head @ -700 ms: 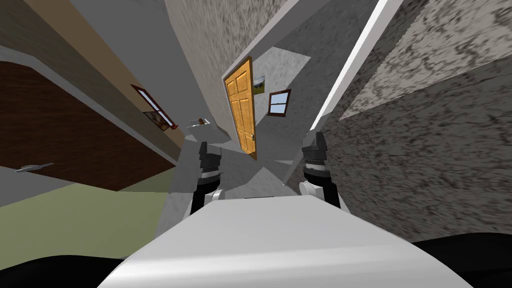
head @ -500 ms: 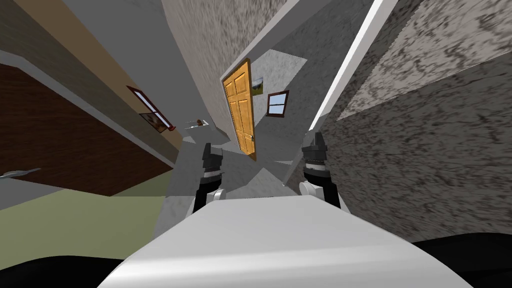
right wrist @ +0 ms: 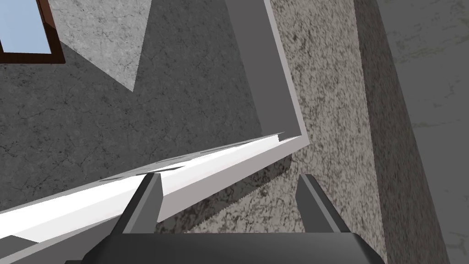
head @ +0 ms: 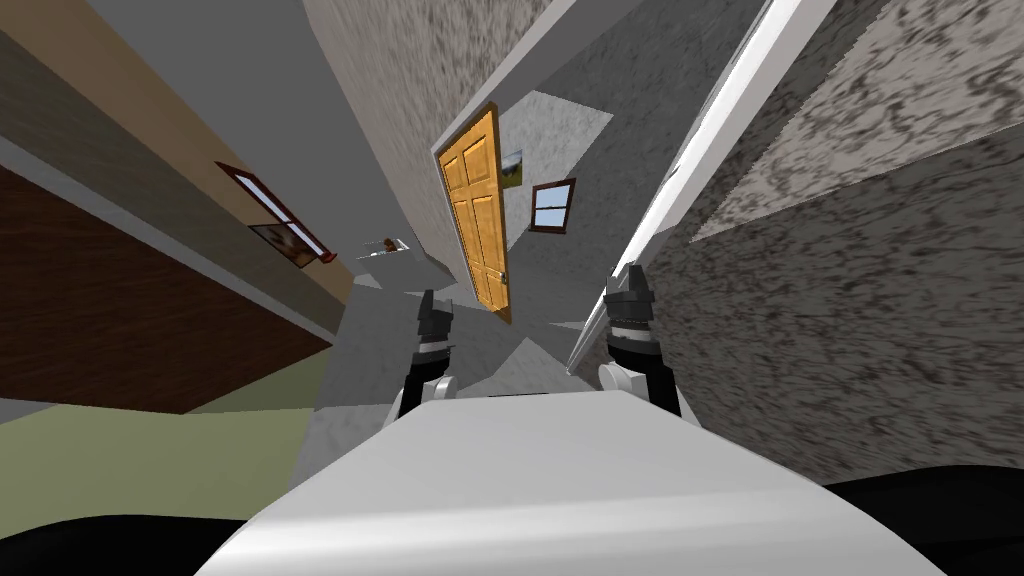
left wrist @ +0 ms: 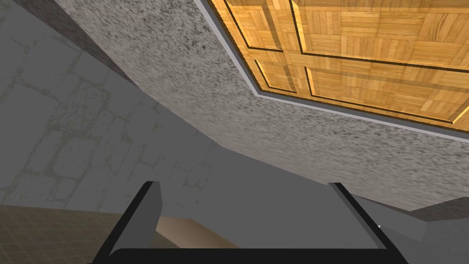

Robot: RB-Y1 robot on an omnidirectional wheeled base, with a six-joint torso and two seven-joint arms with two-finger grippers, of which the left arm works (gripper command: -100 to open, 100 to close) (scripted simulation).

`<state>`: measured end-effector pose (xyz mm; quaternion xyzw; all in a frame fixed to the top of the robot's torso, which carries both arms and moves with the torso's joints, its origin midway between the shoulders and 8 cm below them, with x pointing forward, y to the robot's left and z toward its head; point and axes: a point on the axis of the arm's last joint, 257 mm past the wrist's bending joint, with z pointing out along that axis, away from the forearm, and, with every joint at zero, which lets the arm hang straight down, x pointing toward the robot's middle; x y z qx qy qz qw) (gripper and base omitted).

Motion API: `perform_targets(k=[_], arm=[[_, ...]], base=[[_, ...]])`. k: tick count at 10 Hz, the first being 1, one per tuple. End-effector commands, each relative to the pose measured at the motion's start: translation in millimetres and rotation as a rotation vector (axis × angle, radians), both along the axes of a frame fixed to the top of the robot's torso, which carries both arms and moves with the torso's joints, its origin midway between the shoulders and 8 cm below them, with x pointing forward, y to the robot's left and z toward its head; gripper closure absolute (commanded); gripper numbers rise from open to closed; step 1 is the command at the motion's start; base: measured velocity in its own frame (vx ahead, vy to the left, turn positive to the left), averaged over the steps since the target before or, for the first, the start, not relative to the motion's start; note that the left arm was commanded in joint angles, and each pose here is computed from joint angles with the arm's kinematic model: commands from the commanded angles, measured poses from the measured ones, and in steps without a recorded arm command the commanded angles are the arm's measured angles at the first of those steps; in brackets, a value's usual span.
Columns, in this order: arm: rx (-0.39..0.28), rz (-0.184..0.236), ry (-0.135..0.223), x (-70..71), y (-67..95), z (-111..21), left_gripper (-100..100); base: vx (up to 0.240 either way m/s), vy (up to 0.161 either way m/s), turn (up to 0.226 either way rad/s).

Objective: Push the door open

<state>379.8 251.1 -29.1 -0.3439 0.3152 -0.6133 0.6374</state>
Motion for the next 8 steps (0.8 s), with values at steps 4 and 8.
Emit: perform_targets(k=[4, 8], arm=[[-0.007, -0.043, 0.046, 18.4, -11.6, -32.3, -100], [-0.011, -0.07, 0.079, 30.4, -19.9, -55.3, -100]], base=[[0.116, 0.062, -0.097], [0.088, 0.054, -0.075]])
